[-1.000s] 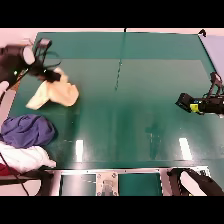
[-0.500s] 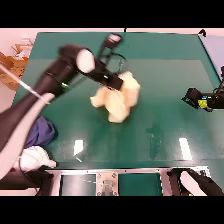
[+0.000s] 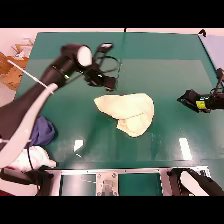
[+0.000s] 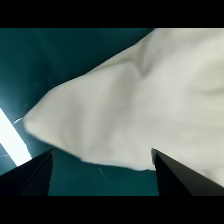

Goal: Fold the shirts.

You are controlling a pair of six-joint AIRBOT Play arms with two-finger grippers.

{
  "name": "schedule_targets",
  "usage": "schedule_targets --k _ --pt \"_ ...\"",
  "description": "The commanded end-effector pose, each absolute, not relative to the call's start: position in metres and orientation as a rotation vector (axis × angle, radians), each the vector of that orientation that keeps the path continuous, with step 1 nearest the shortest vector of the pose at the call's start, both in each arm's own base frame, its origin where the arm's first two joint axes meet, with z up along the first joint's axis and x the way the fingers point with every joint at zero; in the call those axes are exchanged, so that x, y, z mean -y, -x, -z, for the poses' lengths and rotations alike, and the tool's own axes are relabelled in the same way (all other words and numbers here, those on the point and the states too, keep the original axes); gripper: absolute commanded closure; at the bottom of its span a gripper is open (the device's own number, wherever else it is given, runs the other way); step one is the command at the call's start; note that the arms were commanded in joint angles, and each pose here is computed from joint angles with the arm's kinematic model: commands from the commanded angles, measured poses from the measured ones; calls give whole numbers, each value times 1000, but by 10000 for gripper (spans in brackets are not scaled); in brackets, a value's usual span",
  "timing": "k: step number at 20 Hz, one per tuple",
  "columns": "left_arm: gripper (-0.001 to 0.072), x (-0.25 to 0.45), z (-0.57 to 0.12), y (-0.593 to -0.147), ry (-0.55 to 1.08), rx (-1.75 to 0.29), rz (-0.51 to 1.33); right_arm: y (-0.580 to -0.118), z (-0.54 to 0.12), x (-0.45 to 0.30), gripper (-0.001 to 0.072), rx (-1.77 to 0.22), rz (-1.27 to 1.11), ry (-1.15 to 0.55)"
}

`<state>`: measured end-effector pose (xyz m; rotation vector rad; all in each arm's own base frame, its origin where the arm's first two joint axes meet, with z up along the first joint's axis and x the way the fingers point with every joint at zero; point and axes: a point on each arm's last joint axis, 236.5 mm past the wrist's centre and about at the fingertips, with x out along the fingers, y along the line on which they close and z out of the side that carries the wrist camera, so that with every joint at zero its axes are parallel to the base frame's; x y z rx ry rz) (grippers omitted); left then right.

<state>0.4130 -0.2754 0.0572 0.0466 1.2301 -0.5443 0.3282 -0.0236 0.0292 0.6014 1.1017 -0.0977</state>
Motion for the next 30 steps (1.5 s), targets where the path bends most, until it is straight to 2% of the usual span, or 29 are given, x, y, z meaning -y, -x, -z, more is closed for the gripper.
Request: schedule_targets --k 1,4,9,11,14,15,16,17,18,19,20,23,25,27,30 --pt "-4 193 -33 -412 26 -1414 396 -323 9 19 303 -1243 100 -643" --pt "-3 180 12 -407 186 -1475 377 -326 47 3 324 -1347 43 -724" --pt "-3 244 65 -417 501 -1374 519 -352 76 -34 324 -1346 -146 -869" --pt "-2 267 74 -421 576 -1358 565 -359 86 -42 324 -1339 -179 -900" --pt "0 283 89 -427 588 -1327 571 -368 100 -52 324 -1331 -201 -926" --pt "74 284 93 -430 589 -1320 561 -372 101 -58 324 -1320 -223 -946" --pt "220 283 93 -433 591 -1307 553 -376 101 -64 326 -1309 -244 -969" --pt "378 282 90 -439 601 -1290 547 -379 100 -70 392 -1298 -266 -983" --pt "595 281 84 -444 609 -1275 550 -382 99 -75 478 -1288 -287 -986" --pt "682 280 75 -451 602 -1251 568 -384 97 -80 567 -1279 -307 -985" --pt "683 281 61 -458 581 -1218 604 -387 93 -82 695 -1265 -326 -974" --pt "684 281 3 -472 500 -1159 734 -402 66 -83 699 -1222 -404 -939" --pt "685 276 -55 -481 428 -1072 790 -415 16 -79 699 -1149 -490 -898" --pt "685 270 -127 -480 347 -953 823 -427 -59 -71 699 -1021 -557 -820" --pt "684 259 -251 -453 262 -736 848 -422 -197 -62 699 -754 -596 -649"
